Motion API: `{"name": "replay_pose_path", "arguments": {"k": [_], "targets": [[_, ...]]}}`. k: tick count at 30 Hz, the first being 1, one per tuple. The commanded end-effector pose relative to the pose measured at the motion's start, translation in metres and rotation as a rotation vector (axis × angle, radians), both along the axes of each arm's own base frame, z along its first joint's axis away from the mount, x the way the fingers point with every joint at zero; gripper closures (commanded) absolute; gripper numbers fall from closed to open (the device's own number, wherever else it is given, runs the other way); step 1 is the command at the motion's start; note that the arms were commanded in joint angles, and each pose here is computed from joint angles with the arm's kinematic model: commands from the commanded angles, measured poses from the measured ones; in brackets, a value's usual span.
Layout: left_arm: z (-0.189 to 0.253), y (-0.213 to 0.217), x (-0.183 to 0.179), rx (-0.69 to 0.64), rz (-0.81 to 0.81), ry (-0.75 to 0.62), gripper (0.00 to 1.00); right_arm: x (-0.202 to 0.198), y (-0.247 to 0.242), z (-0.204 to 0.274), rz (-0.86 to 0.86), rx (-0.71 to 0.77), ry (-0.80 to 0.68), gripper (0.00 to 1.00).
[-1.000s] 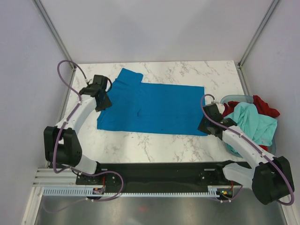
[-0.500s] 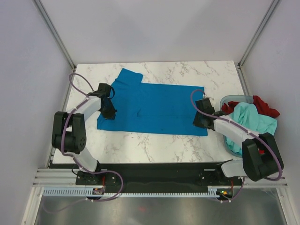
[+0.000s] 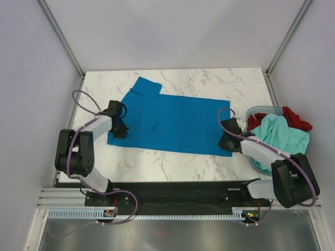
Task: Fold and stack the t-shirts
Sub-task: Fold the tshirt
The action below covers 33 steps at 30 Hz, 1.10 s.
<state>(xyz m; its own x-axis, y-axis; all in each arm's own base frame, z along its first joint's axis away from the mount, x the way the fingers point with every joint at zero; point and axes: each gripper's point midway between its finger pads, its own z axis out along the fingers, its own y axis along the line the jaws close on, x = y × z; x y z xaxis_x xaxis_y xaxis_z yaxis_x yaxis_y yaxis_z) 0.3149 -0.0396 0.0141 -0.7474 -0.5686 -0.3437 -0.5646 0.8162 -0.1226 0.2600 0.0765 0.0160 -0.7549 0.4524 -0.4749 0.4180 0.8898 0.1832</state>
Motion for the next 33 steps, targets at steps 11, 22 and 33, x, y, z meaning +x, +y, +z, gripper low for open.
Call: {"name": "replay_pose_path", "arguments": {"k": [11,22,33], "targets": [[0.034,0.042,-0.055,0.161,0.159,0.033,0.96,-0.013,0.008,0.044,0.060,0.042,-0.013,0.76],[0.178,-0.005,0.103,0.070,-0.275,-0.448,0.47,0.125,0.017,0.143,0.339,0.042,-0.289,0.58],[0.160,-0.026,0.271,-0.005,-0.545,-0.551,0.38,0.208,-0.019,0.142,0.347,0.025,-0.315,0.29]]}}
